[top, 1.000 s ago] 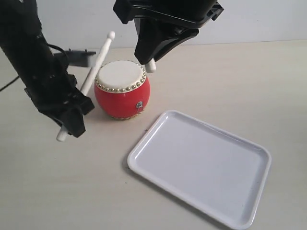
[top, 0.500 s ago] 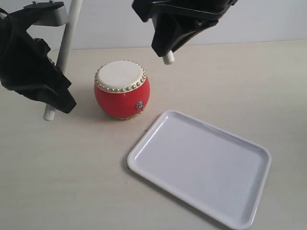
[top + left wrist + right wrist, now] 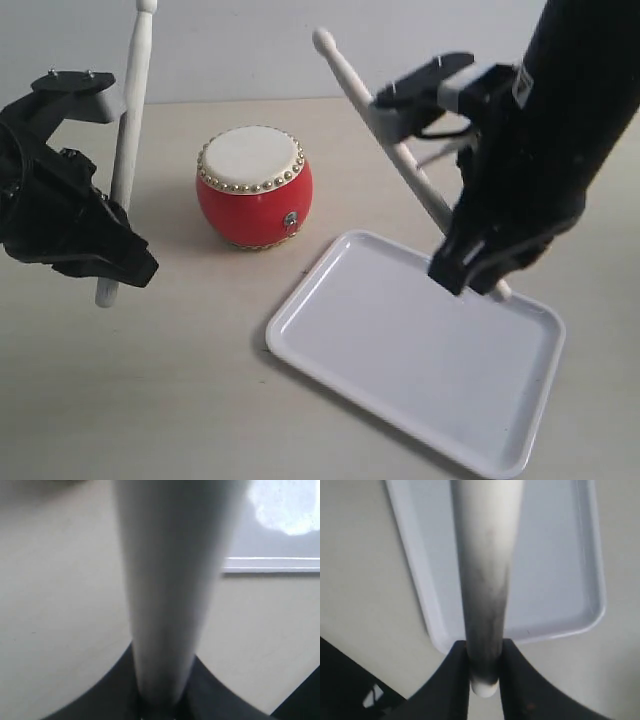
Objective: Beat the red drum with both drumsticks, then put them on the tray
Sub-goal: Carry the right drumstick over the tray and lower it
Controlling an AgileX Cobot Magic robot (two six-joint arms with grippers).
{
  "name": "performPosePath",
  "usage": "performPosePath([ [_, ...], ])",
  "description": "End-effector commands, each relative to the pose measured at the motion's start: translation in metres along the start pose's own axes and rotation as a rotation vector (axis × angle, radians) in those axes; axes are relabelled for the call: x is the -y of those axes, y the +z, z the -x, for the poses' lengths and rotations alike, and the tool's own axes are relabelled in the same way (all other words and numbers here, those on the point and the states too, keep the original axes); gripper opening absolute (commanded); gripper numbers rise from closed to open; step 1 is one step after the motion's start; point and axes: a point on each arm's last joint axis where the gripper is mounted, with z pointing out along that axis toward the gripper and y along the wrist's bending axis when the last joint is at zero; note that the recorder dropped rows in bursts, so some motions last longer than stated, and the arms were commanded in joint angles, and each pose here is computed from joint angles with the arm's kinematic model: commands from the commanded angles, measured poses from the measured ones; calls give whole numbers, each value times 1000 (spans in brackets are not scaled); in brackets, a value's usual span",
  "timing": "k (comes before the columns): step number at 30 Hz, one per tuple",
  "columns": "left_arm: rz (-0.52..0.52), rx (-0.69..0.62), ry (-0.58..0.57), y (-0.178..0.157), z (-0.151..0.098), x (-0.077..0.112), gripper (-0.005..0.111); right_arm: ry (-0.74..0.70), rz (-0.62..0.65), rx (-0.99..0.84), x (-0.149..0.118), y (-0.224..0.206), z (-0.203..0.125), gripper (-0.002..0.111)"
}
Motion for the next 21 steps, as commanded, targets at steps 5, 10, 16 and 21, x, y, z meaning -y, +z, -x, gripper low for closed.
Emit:
performPosePath([
  [5,-5,84,16,-14,-2,8,0,-117,-125,-200,15,43,-10,0],
  [10,-5,99,24,-20,-4,11,0,-194,-165,-319,24,71,-3,0],
  [16,-7,111,33,-26,-6,13,0,-207,-158,-416,27,97,1,0],
  [21,-15,104,37,-30,-9,15,0,-189,-181,-488,31,118,2,0],
])
